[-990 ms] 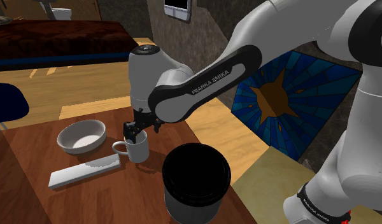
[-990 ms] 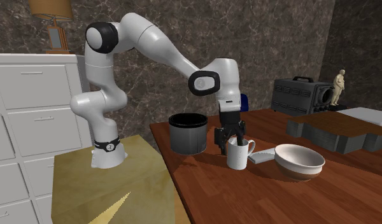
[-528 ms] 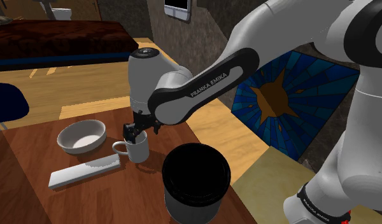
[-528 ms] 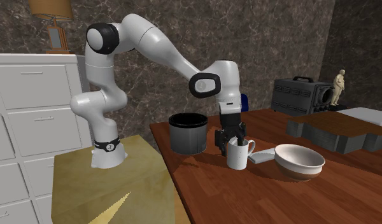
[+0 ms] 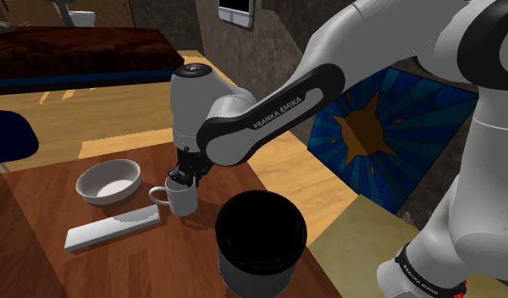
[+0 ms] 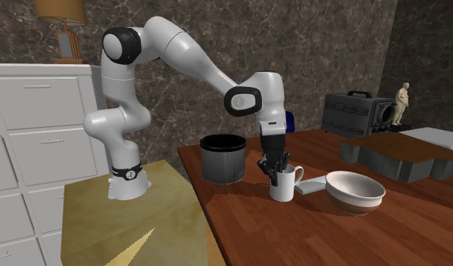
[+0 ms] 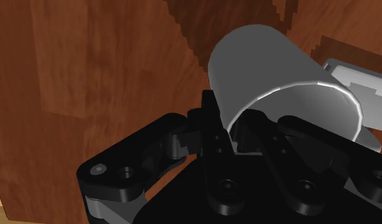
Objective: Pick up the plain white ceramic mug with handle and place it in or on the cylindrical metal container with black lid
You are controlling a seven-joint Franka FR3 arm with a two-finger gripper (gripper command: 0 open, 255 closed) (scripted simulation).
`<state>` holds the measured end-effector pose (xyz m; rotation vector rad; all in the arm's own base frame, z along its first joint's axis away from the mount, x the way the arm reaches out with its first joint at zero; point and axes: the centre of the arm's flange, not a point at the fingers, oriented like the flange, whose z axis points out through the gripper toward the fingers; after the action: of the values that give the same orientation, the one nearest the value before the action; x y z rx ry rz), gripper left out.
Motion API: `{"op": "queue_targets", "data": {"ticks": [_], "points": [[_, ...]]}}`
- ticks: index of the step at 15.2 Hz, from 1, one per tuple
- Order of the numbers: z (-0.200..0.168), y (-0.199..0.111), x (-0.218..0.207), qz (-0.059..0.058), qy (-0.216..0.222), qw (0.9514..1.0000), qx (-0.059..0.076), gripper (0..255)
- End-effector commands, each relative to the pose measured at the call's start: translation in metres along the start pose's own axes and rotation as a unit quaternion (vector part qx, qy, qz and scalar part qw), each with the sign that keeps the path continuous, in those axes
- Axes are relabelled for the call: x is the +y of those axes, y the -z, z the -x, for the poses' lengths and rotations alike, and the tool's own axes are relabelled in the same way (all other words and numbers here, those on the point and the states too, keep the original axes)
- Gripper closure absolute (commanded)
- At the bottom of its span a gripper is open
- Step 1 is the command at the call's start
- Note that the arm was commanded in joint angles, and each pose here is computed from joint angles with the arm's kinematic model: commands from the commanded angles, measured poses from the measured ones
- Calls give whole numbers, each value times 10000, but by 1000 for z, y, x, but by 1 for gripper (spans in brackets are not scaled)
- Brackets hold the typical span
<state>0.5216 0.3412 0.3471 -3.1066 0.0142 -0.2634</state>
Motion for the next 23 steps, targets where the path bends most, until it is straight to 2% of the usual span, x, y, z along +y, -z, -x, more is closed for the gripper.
{"op": "queue_targets", "data": {"ticks": [1,3,23], "points": [[0,0,0,-1,0,10000,0,255],[0,0,0,-1,0,10000,1,255],[-18,104,-3,-1,0,10000,1,255]]}}
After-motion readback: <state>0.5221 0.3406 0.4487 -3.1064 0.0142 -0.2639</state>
